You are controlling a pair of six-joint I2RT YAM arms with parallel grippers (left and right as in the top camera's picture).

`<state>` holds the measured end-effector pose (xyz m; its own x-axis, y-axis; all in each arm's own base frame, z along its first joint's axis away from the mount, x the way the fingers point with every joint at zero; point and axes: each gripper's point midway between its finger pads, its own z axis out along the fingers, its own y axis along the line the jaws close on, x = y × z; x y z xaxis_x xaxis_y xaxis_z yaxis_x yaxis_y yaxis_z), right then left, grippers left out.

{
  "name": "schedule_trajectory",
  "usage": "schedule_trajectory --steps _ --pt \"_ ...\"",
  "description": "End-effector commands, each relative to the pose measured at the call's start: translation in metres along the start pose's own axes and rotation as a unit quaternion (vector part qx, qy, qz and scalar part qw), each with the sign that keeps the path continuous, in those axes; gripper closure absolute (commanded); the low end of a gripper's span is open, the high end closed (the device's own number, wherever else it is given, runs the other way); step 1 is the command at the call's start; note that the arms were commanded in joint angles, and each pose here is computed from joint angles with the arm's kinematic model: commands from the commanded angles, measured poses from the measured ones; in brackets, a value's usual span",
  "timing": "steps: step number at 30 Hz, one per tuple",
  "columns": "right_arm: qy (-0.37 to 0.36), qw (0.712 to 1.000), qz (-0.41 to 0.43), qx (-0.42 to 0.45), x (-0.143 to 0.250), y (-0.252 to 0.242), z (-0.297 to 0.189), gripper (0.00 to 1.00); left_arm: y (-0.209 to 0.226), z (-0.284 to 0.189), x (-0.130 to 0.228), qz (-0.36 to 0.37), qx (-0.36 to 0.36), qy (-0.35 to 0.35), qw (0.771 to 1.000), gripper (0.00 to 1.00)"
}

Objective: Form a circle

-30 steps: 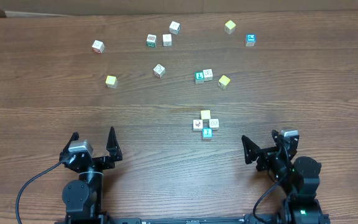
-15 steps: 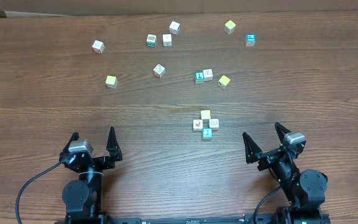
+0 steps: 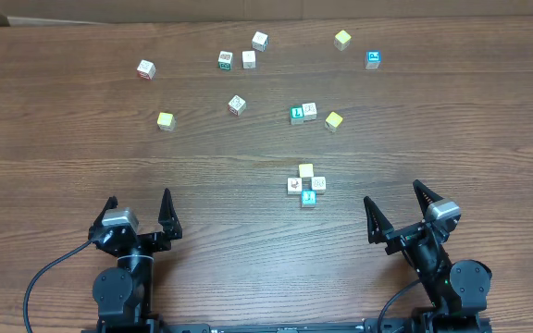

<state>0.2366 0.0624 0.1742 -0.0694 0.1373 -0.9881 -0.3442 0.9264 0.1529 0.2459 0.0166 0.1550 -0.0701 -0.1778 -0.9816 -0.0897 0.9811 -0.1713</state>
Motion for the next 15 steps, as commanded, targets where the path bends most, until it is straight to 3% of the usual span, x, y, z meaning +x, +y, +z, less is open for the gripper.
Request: schedule_trajectory --steps 1,15 --pt "-0.003 1.000 0.000 -0.006 0.0013 0.0020 0.0000 0.00 0.0005 -0.0004 -0.0012 0.011 0.000 -0.004 1.000 0.00" --pt "-0.010 1.000 -0.002 -0.006 -0.0020 0.0023 -0.0009 0.00 0.0005 -0.0004 -0.0012 0.011 0.000 -0.004 1.000 0.00"
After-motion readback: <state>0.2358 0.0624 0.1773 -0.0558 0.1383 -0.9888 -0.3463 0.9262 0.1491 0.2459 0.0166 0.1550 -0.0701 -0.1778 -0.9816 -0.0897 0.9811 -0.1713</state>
